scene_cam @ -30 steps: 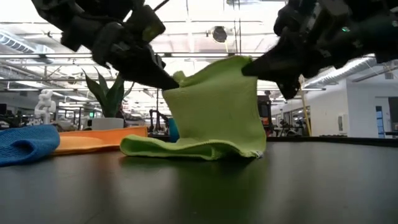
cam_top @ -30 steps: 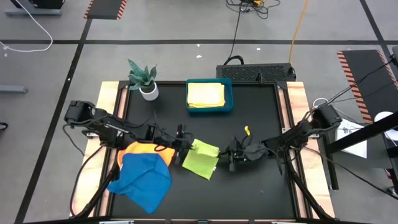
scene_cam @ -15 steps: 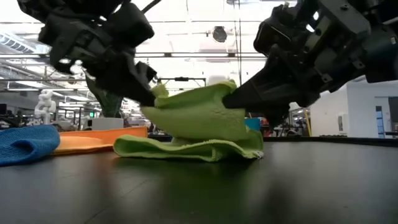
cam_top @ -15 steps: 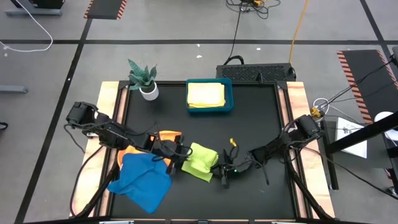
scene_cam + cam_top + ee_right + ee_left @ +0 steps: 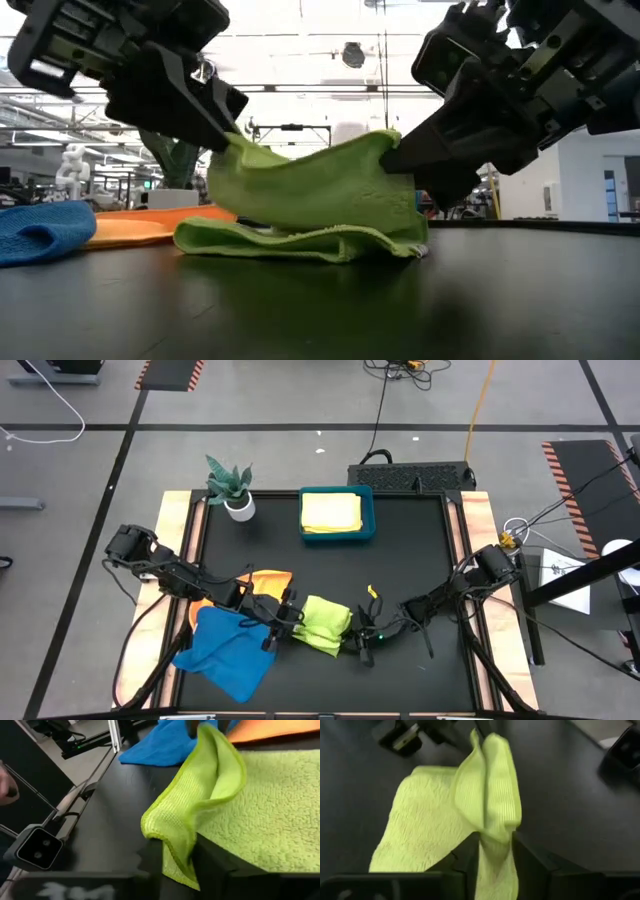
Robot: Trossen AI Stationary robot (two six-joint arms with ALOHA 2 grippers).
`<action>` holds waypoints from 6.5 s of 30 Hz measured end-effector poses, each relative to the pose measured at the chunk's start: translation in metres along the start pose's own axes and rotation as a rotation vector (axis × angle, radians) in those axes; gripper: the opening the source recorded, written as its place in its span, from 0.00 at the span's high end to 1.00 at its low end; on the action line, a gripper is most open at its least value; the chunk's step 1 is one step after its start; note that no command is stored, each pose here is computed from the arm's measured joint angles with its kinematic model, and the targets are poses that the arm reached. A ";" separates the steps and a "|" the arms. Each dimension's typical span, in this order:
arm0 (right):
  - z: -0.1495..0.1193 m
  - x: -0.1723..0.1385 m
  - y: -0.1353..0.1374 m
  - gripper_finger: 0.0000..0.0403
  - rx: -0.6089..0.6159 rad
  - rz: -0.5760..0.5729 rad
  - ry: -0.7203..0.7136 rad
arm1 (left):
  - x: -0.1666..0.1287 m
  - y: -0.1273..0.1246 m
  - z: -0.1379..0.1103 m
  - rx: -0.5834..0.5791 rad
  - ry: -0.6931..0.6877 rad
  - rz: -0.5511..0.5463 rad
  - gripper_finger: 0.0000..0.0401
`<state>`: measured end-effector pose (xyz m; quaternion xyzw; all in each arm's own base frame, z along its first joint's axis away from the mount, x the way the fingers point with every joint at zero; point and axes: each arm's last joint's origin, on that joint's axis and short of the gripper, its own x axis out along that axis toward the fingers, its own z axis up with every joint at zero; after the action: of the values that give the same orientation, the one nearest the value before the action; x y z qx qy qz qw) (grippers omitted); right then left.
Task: Fold microfiber towels
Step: Fold the green microfiber cloth, then put the folded green microfiber cloth into the blue bin, then fold the orange microfiber cloth
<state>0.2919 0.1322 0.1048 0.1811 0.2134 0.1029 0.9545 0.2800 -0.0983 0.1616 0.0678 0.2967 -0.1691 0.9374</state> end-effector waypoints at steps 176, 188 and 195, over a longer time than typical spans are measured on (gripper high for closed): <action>0.111 0.088 -0.172 0.42 -0.114 -0.216 -0.075 | -0.122 0.012 -0.018 -0.744 0.556 0.596 0.68; 0.103 0.096 -0.183 0.73 -0.065 -0.240 -0.012 | -0.116 0.009 -0.010 -0.669 0.465 0.571 0.68; 0.122 0.085 -0.173 0.97 -0.122 -0.236 -0.016 | -0.116 0.005 -0.010 -0.638 0.452 0.583 0.68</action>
<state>0.4422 -0.0397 0.1090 0.0972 0.2191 0.0011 0.9708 0.1878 -0.0593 0.2211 -0.1074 0.4986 0.2187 0.8319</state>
